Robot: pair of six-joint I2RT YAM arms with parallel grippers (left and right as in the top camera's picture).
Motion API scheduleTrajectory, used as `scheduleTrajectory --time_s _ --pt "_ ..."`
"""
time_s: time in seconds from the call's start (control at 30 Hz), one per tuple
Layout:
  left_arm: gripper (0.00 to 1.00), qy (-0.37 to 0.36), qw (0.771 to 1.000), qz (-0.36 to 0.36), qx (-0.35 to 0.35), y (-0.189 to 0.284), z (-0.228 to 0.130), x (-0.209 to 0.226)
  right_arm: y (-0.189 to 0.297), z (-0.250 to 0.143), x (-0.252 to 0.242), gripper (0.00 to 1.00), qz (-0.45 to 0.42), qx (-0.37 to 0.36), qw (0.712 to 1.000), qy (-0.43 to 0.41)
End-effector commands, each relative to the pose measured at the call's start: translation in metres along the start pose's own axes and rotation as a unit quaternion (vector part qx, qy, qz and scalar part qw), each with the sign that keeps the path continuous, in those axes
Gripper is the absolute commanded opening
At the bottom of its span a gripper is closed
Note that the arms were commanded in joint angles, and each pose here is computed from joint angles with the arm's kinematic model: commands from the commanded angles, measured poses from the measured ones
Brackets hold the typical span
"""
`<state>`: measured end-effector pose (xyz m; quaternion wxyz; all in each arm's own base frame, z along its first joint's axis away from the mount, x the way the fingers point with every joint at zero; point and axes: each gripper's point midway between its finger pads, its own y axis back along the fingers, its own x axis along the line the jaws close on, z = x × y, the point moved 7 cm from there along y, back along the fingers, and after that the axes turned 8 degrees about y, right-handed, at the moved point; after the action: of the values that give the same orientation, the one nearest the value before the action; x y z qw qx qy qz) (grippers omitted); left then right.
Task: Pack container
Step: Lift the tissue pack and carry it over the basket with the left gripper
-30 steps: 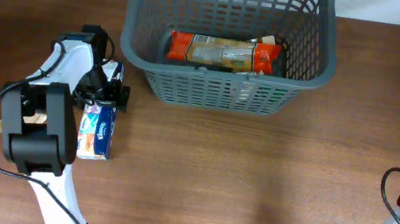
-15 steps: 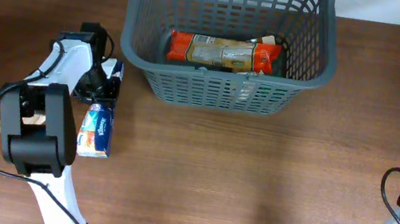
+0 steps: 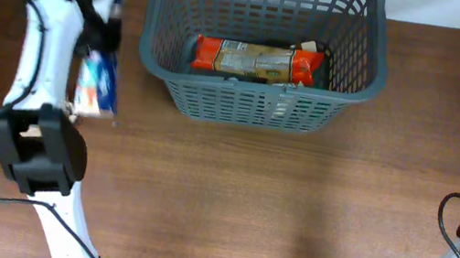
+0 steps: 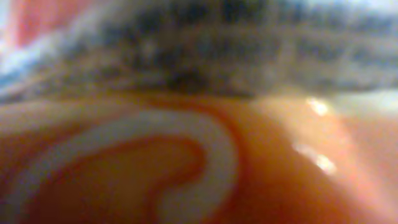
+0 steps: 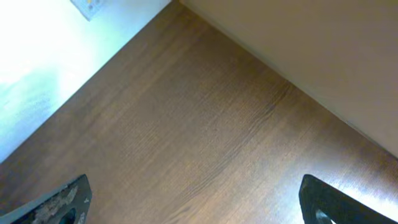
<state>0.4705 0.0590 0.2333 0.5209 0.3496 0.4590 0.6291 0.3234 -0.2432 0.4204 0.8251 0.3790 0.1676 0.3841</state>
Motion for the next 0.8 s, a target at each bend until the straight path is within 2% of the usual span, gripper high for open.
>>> scheduleTrajectory --time_s 0.0,0.17,0.33,0.43,0.53,0.77 --pt "0.02 0.012 0.993 0.044 -0.113 0.075 0.030 0.011 0.011 -0.001 0.000 0.99 0.003 -0.008 1.000 -0.001" --pt "0.02 -0.008 0.970 0.032 -0.239 0.164 0.044 -0.003 0.011 -0.001 0.000 0.99 0.003 -0.008 1.000 -0.001" --pt "0.02 -0.125 0.931 -0.049 -0.340 0.233 0.034 -0.064 0.011 -0.001 0.000 0.99 0.003 -0.008 1.000 -0.001" --pt "0.02 -0.195 0.905 -0.093 -0.367 0.252 0.023 -0.102 0.011 -0.001 0.000 0.99 0.003 -0.008 1.000 -0.001" --pt "0.02 -0.282 0.868 -0.147 -0.381 0.262 0.007 -0.150 0.011 -0.001 0.000 0.99 0.003 -0.008 1.000 -0.001" --pt "0.02 -0.411 0.799 -0.207 -0.388 0.273 -0.026 -0.211 0.011 -0.001 0.000 0.99 0.003 -0.008 1.000 -0.001"
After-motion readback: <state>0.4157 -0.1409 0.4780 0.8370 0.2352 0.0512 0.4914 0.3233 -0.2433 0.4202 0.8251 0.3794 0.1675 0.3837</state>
